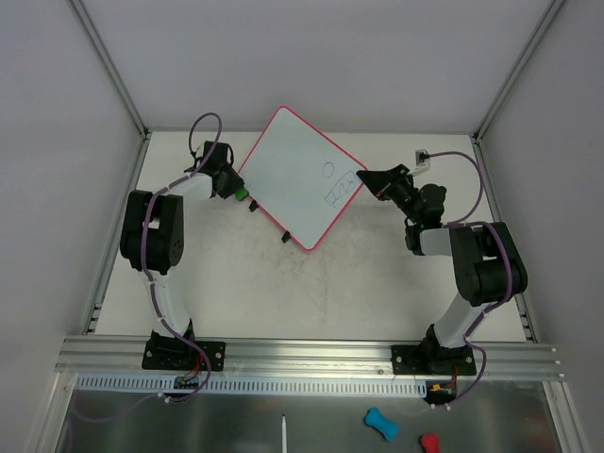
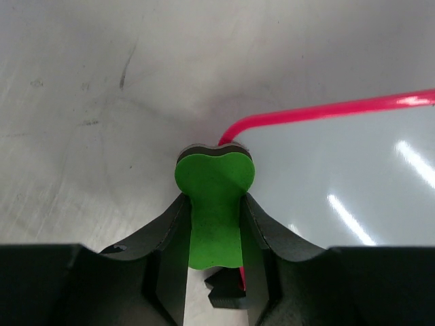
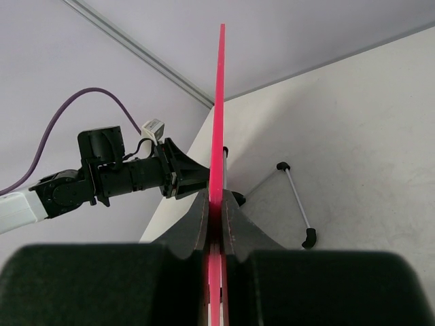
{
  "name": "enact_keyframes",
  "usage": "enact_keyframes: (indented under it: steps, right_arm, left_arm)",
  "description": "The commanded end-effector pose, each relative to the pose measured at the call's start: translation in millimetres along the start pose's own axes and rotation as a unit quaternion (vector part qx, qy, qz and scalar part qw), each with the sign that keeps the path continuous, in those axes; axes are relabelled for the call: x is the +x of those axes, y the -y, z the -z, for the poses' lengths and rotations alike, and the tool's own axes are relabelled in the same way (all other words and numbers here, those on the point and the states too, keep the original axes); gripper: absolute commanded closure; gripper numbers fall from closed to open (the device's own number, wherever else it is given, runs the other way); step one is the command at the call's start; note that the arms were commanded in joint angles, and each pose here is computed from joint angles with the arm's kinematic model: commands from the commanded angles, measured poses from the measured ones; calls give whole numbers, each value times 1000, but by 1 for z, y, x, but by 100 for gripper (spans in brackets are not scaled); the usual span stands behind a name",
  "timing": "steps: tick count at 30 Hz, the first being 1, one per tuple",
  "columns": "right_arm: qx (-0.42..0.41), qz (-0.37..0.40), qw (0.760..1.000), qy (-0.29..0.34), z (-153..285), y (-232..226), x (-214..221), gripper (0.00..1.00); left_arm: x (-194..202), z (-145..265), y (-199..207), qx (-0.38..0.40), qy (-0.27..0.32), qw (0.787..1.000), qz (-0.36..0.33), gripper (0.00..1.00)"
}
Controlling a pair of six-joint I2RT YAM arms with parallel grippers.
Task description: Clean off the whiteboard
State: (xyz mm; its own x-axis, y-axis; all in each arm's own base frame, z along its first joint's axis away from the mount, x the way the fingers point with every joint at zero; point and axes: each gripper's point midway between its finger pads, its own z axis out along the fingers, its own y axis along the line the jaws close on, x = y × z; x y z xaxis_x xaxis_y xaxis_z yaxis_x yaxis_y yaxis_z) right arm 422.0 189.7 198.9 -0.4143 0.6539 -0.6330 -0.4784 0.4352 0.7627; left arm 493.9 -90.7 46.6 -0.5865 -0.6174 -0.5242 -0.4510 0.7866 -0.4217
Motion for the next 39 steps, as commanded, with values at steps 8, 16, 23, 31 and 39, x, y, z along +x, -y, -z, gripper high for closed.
enact_keyframes:
  steps: [8, 16, 23, 31, 39]
  right_arm:
    - [-61, 39, 997, -20, -4, -30, 6, 100]
    - [-61, 41, 997, -19, -4, -30, 5, 100]
    - [-62, 42, 997, -20, -3, -31, 6, 100]
    - [-63, 43, 997, -20, -4, -32, 5, 100]
    - [-63, 43, 997, -20, -3, -32, 5, 100]
  left_arm:
    - [-35, 106, 59, 93, 70, 990, -74, 100]
    - [-2, 135, 162, 292, 81, 925, -230, 100]
    - [18, 108, 198, 313, 76, 903, -285, 100]
    - [39, 96, 224, 326, 80, 881, -333, 100]
    - [95, 113, 249, 352, 74, 842, -402, 100]
